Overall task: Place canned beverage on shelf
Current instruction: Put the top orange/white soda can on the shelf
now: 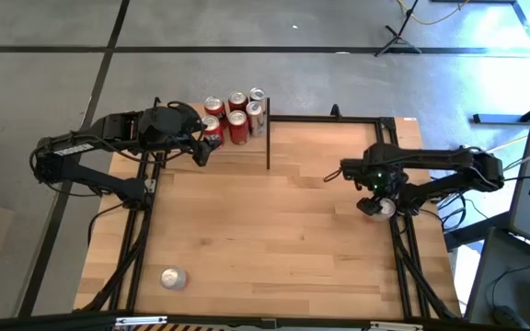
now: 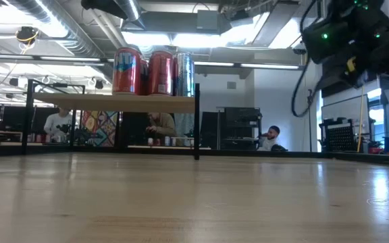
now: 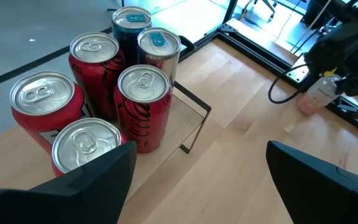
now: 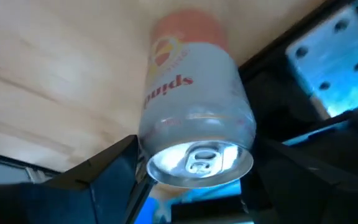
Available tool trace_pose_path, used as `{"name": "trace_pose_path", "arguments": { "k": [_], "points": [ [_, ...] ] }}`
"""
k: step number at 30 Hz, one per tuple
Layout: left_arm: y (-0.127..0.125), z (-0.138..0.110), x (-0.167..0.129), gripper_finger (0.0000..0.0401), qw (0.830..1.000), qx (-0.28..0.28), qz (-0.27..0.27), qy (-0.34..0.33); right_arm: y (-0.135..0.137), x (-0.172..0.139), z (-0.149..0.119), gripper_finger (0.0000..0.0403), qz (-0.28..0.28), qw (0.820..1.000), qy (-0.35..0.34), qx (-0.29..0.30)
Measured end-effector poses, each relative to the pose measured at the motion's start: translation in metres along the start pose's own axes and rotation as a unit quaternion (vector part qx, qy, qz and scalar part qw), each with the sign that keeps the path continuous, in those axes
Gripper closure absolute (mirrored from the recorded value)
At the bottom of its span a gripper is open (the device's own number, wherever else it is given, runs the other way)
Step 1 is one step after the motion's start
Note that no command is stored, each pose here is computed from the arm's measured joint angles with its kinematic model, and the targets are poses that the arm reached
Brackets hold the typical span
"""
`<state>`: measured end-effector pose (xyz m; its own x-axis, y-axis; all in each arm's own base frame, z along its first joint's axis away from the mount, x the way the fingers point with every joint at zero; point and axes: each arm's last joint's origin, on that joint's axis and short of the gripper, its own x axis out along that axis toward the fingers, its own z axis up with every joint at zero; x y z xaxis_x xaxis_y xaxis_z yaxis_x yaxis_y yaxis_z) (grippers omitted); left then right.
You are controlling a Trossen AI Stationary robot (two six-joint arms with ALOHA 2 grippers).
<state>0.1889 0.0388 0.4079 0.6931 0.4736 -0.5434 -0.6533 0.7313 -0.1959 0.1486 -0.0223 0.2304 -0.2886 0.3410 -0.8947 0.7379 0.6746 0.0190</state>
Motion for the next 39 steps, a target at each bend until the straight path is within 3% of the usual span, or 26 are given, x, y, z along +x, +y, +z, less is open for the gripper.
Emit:
{"name": "trace_pose_path", "arguments": {
  "k": [15, 25, 31, 39],
  "points": [
    [0.0, 0.0, 0.0, 0.0054, 1.0, 0.015, 0.0, -0.003, -0.002, 0.006, 0.0, 0.0101, 0.004, 1.0, 0.02, -0.007],
    [0.0, 0.0, 0.0, 0.0054, 1.0, 0.016, 0.0, -0.002, -0.002, 0.006, -0.001, 0.0192, 0.003, 1.0, 0.022, -0.021],
    [0.0, 0.0, 0.0, 0.0054, 1.0, 0.016, 0.0, -0.002, -0.002, 0.005, -0.001, 0.019, 0.004, 0.999, 0.02, -0.025],
    [0.0, 0.0, 0.0, 0.0054, 1.0, 0.016, 0.0, -0.002, 0.007, -0.014, 0.005, 0.019, 0.013, 0.997, -0.061, -0.051]
  ]
}}
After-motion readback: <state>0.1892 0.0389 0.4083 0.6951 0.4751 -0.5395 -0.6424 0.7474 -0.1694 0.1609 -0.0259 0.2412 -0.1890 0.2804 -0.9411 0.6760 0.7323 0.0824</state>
